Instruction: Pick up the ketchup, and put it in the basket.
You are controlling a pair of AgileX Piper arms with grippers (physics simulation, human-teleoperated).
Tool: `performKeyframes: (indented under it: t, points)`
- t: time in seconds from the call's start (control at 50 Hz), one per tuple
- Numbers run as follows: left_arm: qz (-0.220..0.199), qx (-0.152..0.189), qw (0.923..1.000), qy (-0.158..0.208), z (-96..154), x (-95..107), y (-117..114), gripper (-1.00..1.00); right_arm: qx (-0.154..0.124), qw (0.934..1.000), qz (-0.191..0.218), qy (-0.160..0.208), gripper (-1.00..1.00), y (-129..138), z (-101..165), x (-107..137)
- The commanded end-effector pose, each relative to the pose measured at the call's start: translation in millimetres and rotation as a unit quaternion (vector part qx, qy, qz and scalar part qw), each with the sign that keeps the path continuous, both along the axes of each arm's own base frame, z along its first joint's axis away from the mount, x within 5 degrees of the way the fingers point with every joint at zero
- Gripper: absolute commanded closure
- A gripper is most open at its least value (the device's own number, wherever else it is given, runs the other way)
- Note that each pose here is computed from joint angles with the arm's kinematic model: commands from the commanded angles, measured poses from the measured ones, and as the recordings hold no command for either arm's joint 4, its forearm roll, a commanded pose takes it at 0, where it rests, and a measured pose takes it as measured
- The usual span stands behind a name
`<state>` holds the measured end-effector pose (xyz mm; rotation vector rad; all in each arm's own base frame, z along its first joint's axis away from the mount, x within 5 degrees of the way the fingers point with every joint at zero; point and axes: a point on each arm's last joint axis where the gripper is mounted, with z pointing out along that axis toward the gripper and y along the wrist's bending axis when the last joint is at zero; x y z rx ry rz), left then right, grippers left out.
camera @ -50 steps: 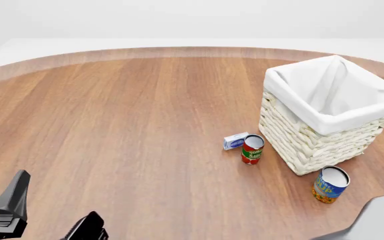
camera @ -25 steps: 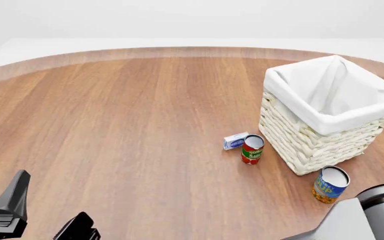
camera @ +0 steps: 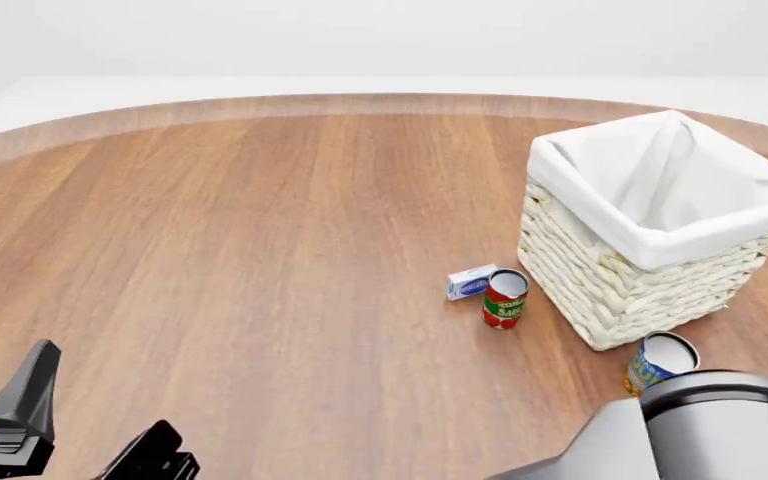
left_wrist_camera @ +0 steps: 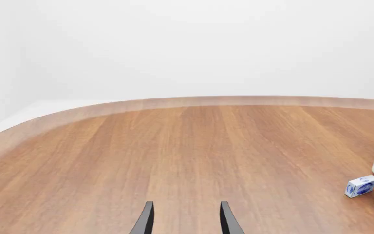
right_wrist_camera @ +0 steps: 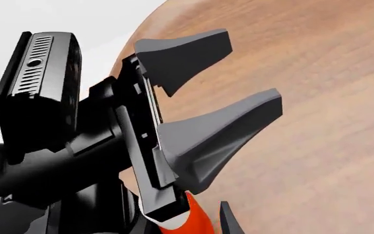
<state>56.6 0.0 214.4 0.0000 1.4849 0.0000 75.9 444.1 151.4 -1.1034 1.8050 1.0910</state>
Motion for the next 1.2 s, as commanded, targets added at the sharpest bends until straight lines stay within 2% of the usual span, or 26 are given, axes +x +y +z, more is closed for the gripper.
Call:
performKeyframes:
  t: [0.02, 0.18, 0.2, 0.54, 1.2]
  points:
    - [0.0, 0.0, 1.0, 0.0, 0, 0, 0, -1.0, -0.009, 1.0, -0.004, 0.002, -1.0, 4, -10, 4]
    - [0.0, 0.0, 1.0, 0.0, 0, 0, 0, -1.0, -0.01, 0.9999, -0.002, 0.001, -1.0, 4, -11, 3]
    - [0.0, 0.0, 1.0, 0.0, 0, 0, 0, -1.0, -0.009, 1.0, -0.003, 0.001, 1.0, 3, -11, 4]
    - [0.0, 0.0, 1.0, 0.0, 0, 0, 0, -1.0, -0.001, 1.0, 0.001, 0.002, 1.0, 0, -4, -1]
    - [0.0, 0.0, 1.0, 0.0, 0, 0, 0, -1.0, 0.022, 0.9996, -0.016, 0.005, 1.0, -17, 19, 8]
